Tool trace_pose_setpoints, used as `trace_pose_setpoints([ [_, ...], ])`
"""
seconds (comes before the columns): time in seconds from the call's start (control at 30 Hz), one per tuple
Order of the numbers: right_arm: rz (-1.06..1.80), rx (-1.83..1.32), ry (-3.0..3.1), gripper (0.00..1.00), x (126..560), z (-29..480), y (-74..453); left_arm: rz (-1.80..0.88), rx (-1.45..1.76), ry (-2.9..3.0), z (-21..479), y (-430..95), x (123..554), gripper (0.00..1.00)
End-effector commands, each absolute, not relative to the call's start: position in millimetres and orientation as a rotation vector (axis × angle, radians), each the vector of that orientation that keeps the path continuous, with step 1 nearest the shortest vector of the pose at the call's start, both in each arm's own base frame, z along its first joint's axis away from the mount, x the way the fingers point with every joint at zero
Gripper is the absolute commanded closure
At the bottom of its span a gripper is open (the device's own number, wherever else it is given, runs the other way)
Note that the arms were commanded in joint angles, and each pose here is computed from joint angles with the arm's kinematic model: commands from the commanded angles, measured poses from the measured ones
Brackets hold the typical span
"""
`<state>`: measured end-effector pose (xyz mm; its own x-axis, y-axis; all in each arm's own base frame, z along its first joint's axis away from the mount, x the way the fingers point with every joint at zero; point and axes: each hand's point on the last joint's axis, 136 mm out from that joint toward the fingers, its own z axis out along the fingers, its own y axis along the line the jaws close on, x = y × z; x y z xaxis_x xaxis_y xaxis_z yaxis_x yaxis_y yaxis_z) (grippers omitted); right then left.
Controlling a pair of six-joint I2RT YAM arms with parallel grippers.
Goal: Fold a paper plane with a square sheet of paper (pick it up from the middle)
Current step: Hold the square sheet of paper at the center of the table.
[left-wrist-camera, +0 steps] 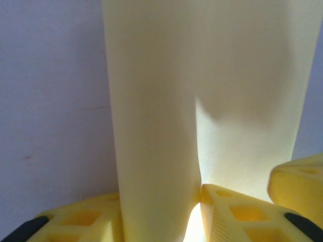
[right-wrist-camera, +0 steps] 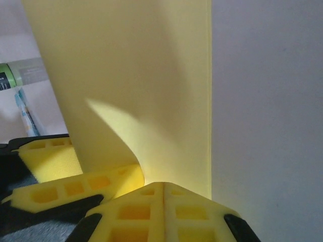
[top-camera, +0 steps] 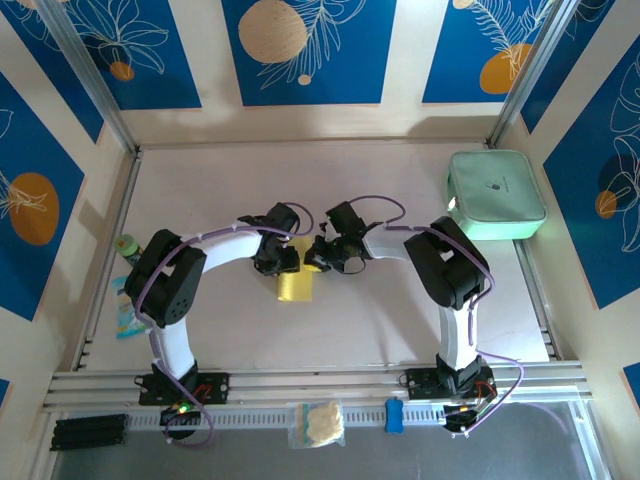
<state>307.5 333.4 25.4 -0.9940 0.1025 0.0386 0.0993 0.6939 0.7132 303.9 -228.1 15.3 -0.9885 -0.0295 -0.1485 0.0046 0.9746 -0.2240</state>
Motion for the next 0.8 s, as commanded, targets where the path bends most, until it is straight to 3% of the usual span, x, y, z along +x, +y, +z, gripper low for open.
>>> trace_pose_setpoints([
  [0.0,1.221,0.19,2.937,0.96,301.3,19.6,337.0,-0.246,-0.034,3.094,-27.5,-213.0,281.0,0.58],
  [0.3,1.044,0.239,3.049,0.97,285.2,-18.2,317.2,-0.283,-0.037,3.079,-18.8,-217.4,283.7,0.58],
  [0.43,0.982,0.22,3.077,0.97,279.5,-30.8,306.9,-0.418,-0.051,3.018,16.0,-227.0,301.0,0.54],
  [0.63,0.913,0.213,3.132,0.97,270.8,-45.5,297.0,-0.412,-0.135,2.894,68.6,-204.9,327.6,0.43],
  [0.77,0.901,0.21,3.145,0.98,269.5,-48.1,295.1,-0.503,-0.142,2.833,94.1,-206.0,332.7,0.41],
])
